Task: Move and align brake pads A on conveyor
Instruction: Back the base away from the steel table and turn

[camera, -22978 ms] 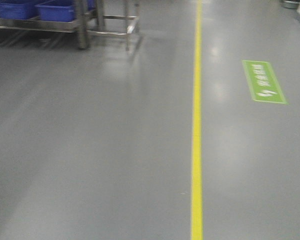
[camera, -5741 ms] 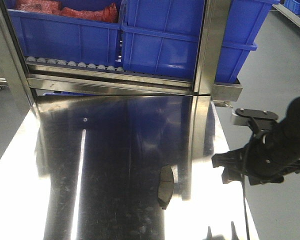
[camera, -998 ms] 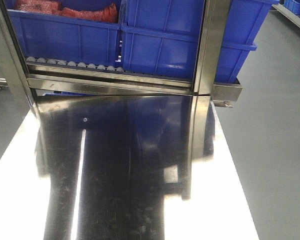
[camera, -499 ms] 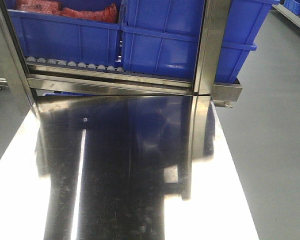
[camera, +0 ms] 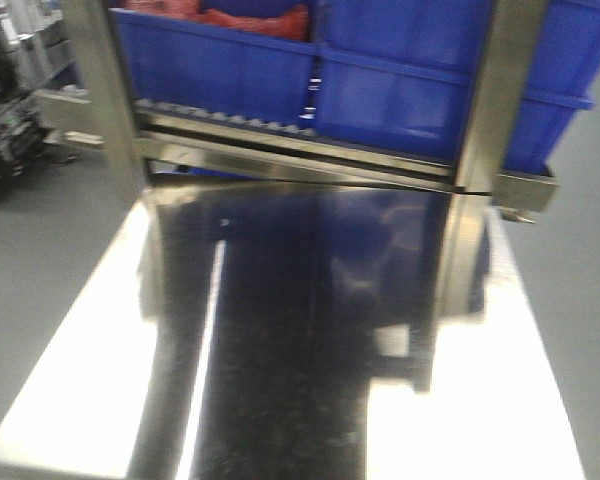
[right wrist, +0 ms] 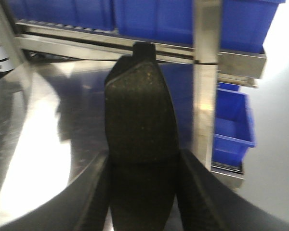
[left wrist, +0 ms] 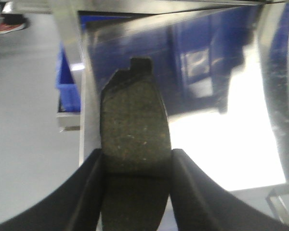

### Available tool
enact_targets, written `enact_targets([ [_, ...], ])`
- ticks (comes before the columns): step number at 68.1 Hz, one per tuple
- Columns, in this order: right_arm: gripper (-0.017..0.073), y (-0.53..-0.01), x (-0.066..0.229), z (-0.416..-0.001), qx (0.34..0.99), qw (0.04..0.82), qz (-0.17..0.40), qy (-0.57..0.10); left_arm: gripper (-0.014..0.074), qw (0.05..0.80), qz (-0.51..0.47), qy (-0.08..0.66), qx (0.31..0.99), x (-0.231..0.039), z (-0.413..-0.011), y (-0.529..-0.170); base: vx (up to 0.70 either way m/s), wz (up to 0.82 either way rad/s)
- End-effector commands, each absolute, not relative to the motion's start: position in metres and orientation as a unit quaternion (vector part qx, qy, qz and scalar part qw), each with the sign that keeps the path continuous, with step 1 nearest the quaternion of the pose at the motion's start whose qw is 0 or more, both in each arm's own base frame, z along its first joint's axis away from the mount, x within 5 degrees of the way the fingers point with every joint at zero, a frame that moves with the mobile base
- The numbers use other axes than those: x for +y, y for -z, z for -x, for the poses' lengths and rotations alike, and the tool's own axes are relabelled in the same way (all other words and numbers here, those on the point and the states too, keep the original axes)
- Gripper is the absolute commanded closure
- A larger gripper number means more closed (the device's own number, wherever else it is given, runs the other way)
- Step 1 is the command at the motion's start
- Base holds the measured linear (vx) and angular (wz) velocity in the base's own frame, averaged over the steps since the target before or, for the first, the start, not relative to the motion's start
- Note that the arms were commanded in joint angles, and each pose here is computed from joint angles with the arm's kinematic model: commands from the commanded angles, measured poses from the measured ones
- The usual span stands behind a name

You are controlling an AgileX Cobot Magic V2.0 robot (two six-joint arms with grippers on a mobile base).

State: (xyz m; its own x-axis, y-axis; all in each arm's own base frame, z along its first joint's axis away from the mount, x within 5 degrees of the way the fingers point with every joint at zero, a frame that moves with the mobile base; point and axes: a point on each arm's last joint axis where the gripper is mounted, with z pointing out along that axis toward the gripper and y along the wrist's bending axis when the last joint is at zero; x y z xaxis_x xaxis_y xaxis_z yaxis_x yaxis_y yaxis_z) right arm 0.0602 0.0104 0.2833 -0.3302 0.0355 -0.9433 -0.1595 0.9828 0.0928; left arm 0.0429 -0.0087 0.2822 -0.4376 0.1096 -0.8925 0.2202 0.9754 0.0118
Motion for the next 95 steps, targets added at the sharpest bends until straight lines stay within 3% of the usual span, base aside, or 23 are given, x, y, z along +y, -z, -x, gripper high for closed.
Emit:
enact_targets([
  [1,0.0564,-0.3005,0.0109,-0.0621,0.776,0.624,0.042,-0.087,0.0599,0.57,-0.094,0.061,0.814,-0.0096,-0.0458,-0.2986,-0.1,0.62],
  [95,0.0564,-0.3005,0.0109,-0.0621,0.776,0.624,0.042,-0.087,0.0599,0.57,-0.094,0.061,0.814,-0.0096,-0.0458,-0.2986,-0.16,0.78],
])
